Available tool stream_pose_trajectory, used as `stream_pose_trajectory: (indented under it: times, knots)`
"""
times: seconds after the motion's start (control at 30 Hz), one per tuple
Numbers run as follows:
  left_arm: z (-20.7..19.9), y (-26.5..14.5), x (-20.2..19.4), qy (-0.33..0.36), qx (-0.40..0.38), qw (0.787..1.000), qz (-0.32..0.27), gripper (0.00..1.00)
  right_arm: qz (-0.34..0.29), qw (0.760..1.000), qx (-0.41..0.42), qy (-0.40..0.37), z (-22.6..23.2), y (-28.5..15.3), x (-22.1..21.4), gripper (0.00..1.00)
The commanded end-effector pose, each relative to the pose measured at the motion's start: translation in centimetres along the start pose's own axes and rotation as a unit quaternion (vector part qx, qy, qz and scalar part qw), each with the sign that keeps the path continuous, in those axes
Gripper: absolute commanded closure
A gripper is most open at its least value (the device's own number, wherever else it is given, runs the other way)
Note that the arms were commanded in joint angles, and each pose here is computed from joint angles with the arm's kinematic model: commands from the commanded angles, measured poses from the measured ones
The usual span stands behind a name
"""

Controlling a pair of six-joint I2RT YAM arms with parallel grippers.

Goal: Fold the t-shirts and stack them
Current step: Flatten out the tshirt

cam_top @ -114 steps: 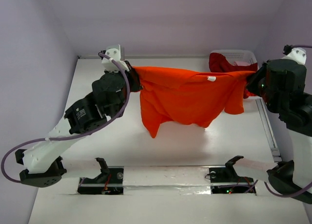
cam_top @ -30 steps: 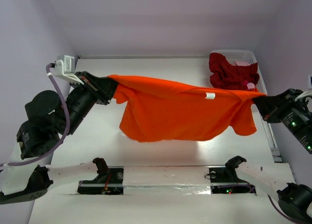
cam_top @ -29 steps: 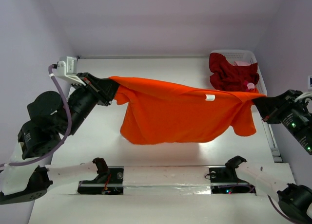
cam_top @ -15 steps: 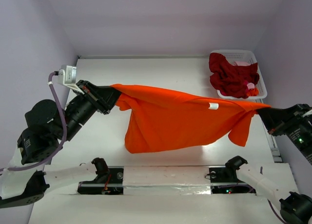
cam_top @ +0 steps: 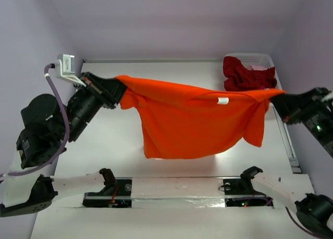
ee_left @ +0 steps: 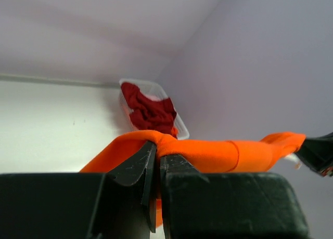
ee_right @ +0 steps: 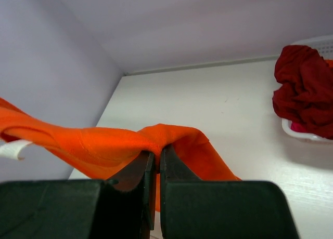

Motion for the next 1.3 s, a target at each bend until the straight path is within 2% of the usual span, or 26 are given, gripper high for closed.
stream_pose_trajectory:
  times: [0.0,0.03,0.1,0.13,0.17,0.23,0.3,0.33,0.43,0.6,0.73,0.77,0.83,0.87,0.93,1.0,1.27]
  knots:
    - [-0.4,1.3,3.8,-0.016,0.04,0.997,-0.06,1.0,-0.033,0.999,0.007,-0.003,2.0,4.2,2.5,1.0]
    - [-0.5,2.8,2.9,-0.001,0.059,0.997,-0.046,1.0,-0.021,1.0,-0.005,-0.007,2.2,6.5,2.3,1.0]
    - [-0.9,3.5,4.5,0.013,0.075,0.995,-0.062,1.0,-0.012,1.0,-0.006,-0.014,2.7,8.6,2.3,1.0]
    - [-1.1,5.4,3.3,0.032,0.093,0.994,-0.042,1.0,-0.023,1.0,0.002,-0.013,3.4,8.9,3.3,1.0]
    - [-1.7,5.5,4.7,0.026,0.091,0.994,-0.056,1.0,-0.01,1.0,0.0,-0.02,3.7,11.0,2.9,1.0]
    - [-1.7,8.1,3.7,0.053,0.113,0.991,-0.041,1.0,-0.023,0.999,0.014,-0.02,4.8,11.9,4.1,1.0]
    - [-1.8,9.1,4.6,0.05,0.116,0.991,-0.051,1.0,-0.01,1.0,0.011,-0.021,5.2,14.5,3.7,1.0]
    - [-2.1,10.4,3.8,0.052,0.118,0.991,-0.043,1.0,-0.018,0.999,0.019,-0.018,5.8,14.7,4.3,1.0]
    - [-2.2,11.8,3.6,0.048,0.115,0.991,-0.052,1.0,-0.005,1.0,0.019,-0.017,6.2,17.1,3.7,1.0]
    - [-1.9,11.4,3.6,0.053,0.115,0.991,-0.052,1.0,-0.001,1.0,0.018,-0.02,6.2,17.8,3.5,1.0]
    - [-0.8,8.5,4.3,0.04,0.121,0.99,-0.057,1.0,0.011,1.0,0.005,-0.026,5.0,15.9,2.6,1.0]
    - [-0.5,7.9,4.3,0.036,0.124,0.99,-0.056,1.0,-0.004,1.0,0.003,-0.026,4.7,13.9,3.2,1.0]
    - [0.4,6.4,3.9,0.031,0.128,0.99,-0.052,1.0,0.012,0.999,-0.015,-0.031,3.4,12.8,1.9,1.0]
    - [1.1,6.2,2.7,0.037,0.134,0.989,-0.04,1.0,-0.004,0.999,-0.019,-0.029,2.9,10.6,2.5,1.0]
    - [1.8,4.1,3.3,0.026,0.13,0.99,-0.053,1.0,0.014,0.998,-0.043,-0.034,1.4,9.3,1.1,1.0]
    - [2.5,3.4,2.5,0.03,0.132,0.99,-0.046,1.0,0.0,0.998,-0.052,-0.028,0.5,6.6,1.3,1.0]
    - [3.0,-1.6,4.7,0.033,0.091,0.993,-0.07,1.0,-0.018,0.996,-0.085,-0.015,-2.1,1.0,0.8,1.0]
Point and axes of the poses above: each gripper's point midway between its finger pads, its own y axis out along the fingers, its own z axis along the line the jaws close on, x = y × z, the point moved 3 cm from there along -y, back along the fingers, and after that the axes turned 6 degrees about y, right-handed, at the moved point
